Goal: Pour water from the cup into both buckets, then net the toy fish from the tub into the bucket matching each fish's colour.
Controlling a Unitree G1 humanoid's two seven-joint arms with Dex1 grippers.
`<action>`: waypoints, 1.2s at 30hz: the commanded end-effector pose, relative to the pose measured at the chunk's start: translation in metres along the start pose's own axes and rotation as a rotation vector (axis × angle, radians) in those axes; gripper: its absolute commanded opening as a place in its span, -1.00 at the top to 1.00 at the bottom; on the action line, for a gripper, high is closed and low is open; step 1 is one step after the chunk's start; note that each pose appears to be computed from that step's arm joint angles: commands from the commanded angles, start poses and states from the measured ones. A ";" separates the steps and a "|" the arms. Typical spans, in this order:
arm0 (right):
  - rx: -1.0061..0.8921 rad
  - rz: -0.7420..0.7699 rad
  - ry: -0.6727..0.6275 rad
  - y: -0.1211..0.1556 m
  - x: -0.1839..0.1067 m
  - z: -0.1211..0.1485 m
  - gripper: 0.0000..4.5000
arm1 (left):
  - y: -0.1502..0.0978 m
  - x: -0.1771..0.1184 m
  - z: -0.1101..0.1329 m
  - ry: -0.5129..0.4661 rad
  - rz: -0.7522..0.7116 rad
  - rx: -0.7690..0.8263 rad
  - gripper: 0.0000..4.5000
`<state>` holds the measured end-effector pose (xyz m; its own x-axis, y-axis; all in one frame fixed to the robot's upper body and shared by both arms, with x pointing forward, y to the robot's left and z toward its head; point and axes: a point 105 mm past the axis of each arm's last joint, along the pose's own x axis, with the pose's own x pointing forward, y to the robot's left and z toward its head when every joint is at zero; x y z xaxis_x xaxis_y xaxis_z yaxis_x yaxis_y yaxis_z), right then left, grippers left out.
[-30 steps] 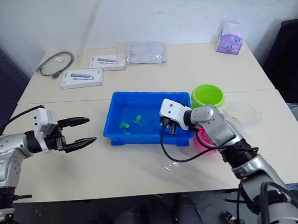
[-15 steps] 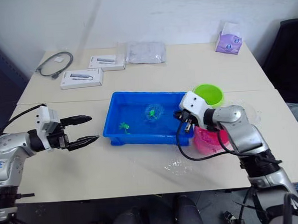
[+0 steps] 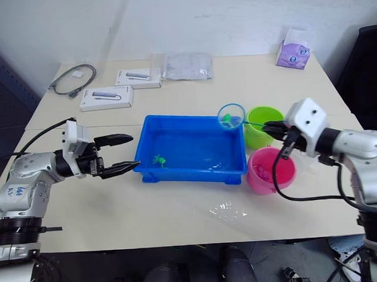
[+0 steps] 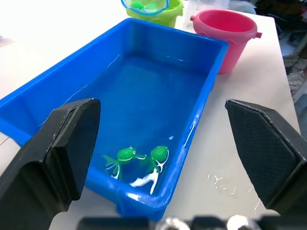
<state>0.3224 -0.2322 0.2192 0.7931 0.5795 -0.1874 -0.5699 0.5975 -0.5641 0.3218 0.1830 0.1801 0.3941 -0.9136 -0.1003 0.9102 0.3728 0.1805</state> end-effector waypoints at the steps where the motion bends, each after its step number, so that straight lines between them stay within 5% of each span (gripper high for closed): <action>1: -0.116 -0.153 0.002 -0.028 -0.023 -0.001 1.00 | -0.001 0.007 0.008 -0.020 -0.030 0.041 -0.99; 7: -0.389 -0.313 0.083 -0.046 -0.036 -0.024 1.00 | -0.006 0.024 0.010 -0.064 -0.078 0.037 -0.99; 9: -0.530 -0.218 0.121 -0.035 -0.034 -0.032 1.00 | -0.006 0.029 0.016 -0.092 -0.076 0.068 -0.99; 19: -1.075 -0.243 0.116 -0.034 -0.036 -0.029 1.00 | -0.005 0.044 0.033 -0.171 -0.077 0.105 -0.99; 36: -1.404 -0.228 0.133 -0.033 -0.041 -0.062 1.00 | -0.004 0.068 0.035 -0.183 -0.152 0.079 -0.99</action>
<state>0.3226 -0.3046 0.1878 0.8945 0.4459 -0.0318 0.1622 -0.3901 -0.9064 0.3395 0.1137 0.1997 0.2283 -0.9727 0.0422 0.9466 0.2319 0.2242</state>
